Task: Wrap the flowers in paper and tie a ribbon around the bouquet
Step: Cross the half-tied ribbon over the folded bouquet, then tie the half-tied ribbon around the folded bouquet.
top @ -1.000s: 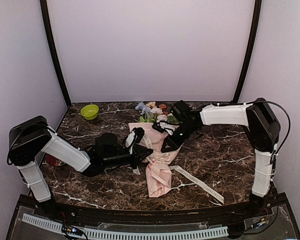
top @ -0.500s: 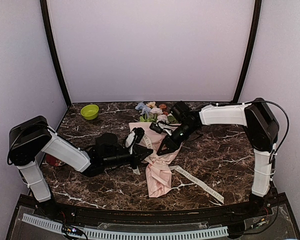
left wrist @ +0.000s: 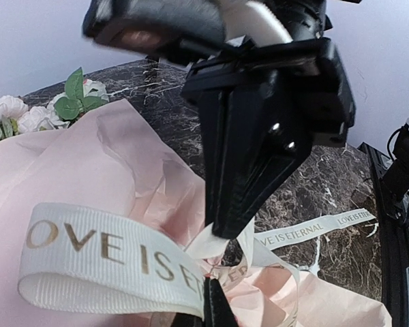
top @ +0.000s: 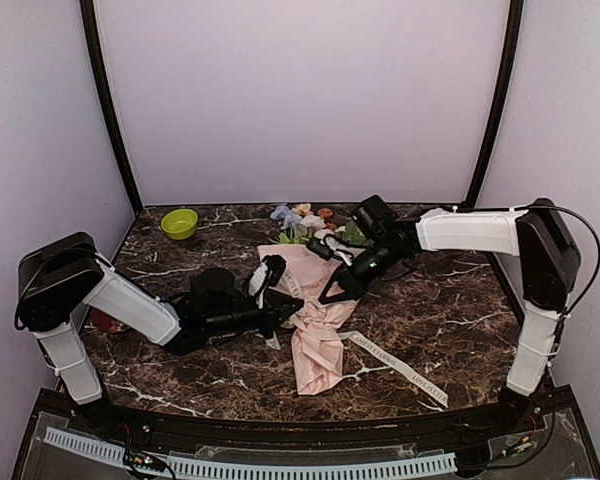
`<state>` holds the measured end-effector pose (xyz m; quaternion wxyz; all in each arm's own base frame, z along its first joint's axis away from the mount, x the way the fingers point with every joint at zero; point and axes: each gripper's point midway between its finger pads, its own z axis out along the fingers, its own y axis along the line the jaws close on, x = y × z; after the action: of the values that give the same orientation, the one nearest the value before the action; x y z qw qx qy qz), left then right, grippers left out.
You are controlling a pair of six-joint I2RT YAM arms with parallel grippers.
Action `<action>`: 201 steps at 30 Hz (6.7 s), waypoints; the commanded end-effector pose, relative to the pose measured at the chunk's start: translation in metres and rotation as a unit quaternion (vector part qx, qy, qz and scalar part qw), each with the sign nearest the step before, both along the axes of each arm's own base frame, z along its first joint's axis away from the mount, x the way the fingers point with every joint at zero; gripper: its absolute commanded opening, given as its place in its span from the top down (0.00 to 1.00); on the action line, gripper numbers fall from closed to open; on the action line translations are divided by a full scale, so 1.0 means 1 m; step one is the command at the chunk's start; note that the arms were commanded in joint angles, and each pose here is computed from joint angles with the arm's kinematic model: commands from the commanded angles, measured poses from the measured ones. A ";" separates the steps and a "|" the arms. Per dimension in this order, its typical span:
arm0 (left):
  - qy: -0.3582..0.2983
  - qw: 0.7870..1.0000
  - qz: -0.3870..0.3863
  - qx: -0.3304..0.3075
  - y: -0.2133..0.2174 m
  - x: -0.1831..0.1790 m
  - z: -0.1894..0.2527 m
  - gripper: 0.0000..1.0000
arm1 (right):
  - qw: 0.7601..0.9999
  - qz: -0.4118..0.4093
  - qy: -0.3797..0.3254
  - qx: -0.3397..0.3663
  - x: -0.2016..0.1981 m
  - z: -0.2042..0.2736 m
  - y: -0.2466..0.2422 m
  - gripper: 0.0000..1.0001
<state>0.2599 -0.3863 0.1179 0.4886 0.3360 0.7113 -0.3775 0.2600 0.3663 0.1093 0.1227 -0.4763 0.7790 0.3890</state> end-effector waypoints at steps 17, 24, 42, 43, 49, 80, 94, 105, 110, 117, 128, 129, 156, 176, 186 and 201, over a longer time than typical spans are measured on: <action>0.111 0.984 0.116 -0.077 0.050 0.016 0.007 0.40 | 0.997 -0.006 0.011 0.075 -0.058 0.030 0.015 1.00; -0.043 0.998 0.015 -0.041 0.049 -0.012 0.045 0.41 | 0.998 -0.018 -0.003 0.061 -0.051 0.031 0.015 1.00; -0.210 0.928 -0.271 0.143 -0.012 -0.038 0.018 0.22 | 0.996 -0.052 0.024 0.072 -0.040 0.033 0.016 1.00; -0.211 0.928 -0.271 0.147 -0.014 -0.036 0.015 0.22 | 0.996 -0.055 0.025 0.071 -0.039 0.033 0.016 1.00; -0.239 0.926 -0.222 0.189 -0.015 -0.016 -0.002 0.27 | 0.995 -0.068 0.032 0.071 -0.035 0.034 0.015 1.00; -0.285 0.915 -0.123 0.257 -0.014 0.011 -0.022 1.00 | 0.996 -0.069 0.046 0.044 -0.041 0.028 0.004 0.78; -0.313 0.909 -0.113 0.252 -0.014 0.006 -0.021 1.00 | 0.986 -0.166 -0.010 0.022 0.046 0.036 -0.017 0.58; -0.309 0.908 -0.106 0.261 -0.010 0.007 -0.025 1.00 | 0.999 -0.023 0.026 0.012 -0.002 0.003 0.014 0.73; -0.306 0.910 -0.105 0.260 -0.009 0.007 -0.027 1.00 | 0.999 -0.012 0.045 0.025 -0.011 -0.001 0.017 0.71; -0.301 0.914 -0.102 0.254 -0.011 0.007 -0.024 1.00 | 0.999 -0.026 0.034 0.000 -0.008 -0.011 0.016 0.71; -0.298 0.915 -0.100 0.253 -0.010 0.007 -0.024 1.00 | 0.999 -0.030 0.022 -0.028 -0.009 -0.019 0.011 0.66; -0.298 0.915 -0.100 0.252 -0.010 0.007 -0.024 1.00 | 0.999 -0.025 0.024 -0.021 -0.011 -0.016 0.012 0.64; -0.228 0.943 -0.111 0.217 -0.006 -0.010 0.001 0.65 | 0.996 -0.087 -0.016 -0.012 0.010 0.005 0.013 1.00; -0.046 0.961 -0.081 0.259 0.067 -0.042 -0.049 0.28 | 0.993 -0.117 -0.027 -0.004 0.016 0.013 0.012 1.00; -0.021 0.966 -0.107 0.234 0.048 -0.045 -0.053 0.37 | 0.992 -0.122 -0.028 0.000 0.016 0.014 0.011 1.00; -0.018 0.968 -0.102 0.229 0.036 -0.041 -0.059 0.57 | 0.990 -0.135 -0.034 0.010 0.017 0.019 0.010 1.00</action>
<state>0.2157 -0.3386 0.0501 0.3590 0.5199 0.7387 -0.2350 0.2741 0.3748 0.1102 0.1764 -0.3801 0.8362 0.3537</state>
